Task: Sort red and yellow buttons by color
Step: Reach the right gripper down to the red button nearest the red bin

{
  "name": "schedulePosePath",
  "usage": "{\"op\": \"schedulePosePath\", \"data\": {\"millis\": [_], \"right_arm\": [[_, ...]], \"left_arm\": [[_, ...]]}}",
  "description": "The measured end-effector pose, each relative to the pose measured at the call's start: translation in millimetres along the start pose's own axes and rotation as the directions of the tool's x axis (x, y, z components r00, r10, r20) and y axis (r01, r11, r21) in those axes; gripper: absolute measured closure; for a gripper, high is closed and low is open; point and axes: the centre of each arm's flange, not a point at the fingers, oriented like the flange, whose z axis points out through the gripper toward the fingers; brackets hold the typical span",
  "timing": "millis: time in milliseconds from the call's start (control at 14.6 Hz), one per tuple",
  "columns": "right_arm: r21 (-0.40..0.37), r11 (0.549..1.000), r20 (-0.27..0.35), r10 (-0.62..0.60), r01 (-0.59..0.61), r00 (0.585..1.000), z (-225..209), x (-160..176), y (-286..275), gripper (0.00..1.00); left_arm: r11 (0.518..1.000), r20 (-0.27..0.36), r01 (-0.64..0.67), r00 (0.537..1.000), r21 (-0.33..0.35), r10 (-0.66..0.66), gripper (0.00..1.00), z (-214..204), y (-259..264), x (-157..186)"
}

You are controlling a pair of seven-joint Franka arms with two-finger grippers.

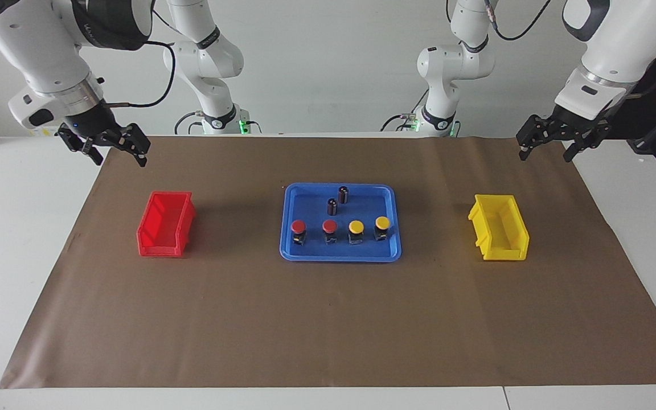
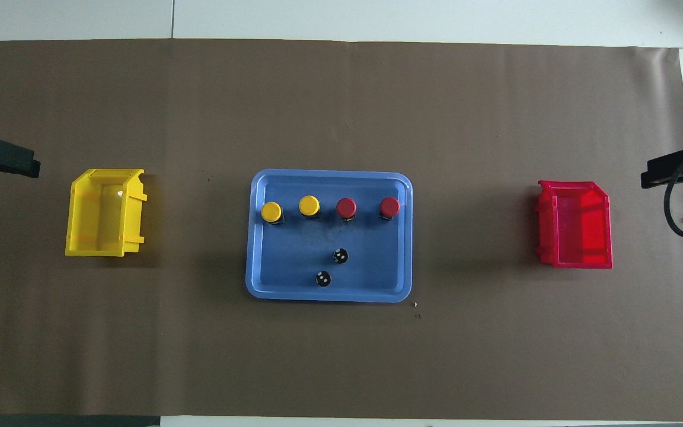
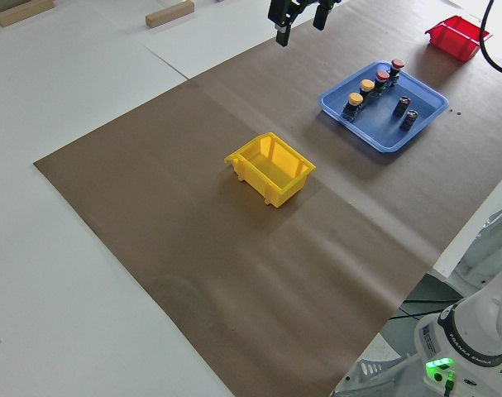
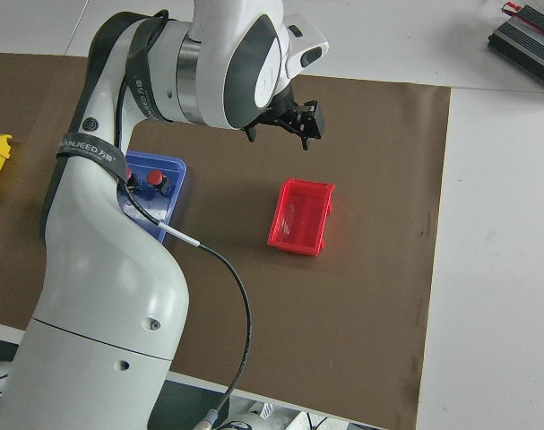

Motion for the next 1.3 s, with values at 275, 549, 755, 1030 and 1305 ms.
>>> {"op": "schedulePosePath", "data": {"millis": [275,549,755,1030,1305], "right_arm": [[0.000,1.000,0.000,-0.009,0.009,1.000,0,0,-5,0.00],[0.000,1.000,0.000,-0.009,0.009,1.000,0,0,-5,0.00],[0.000,1.000,0.000,-0.010,0.010,1.000,0,0,-5,0.00],[-0.001,0.999,-0.010,-0.050,0.050,0.999,-3,1,-27,0.00],[0.002,0.998,-0.031,-0.062,0.062,0.998,-10,15,-152,0.00]], "left_arm": [[1.000,0.000,0.000,1.000,0.000,0.000,0.00,0,0,0],[1.000,0.000,0.000,1.000,0.000,0.000,0.00,0,0,0],[1.000,0.000,0.000,1.000,0.000,0.000,0.00,0,0,0],[1.000,0.000,0.000,1.000,0.000,0.000,0.00,0,0,0],[1.000,0.000,0.000,1.000,0.000,0.000,0.00,0,0,0]]}}
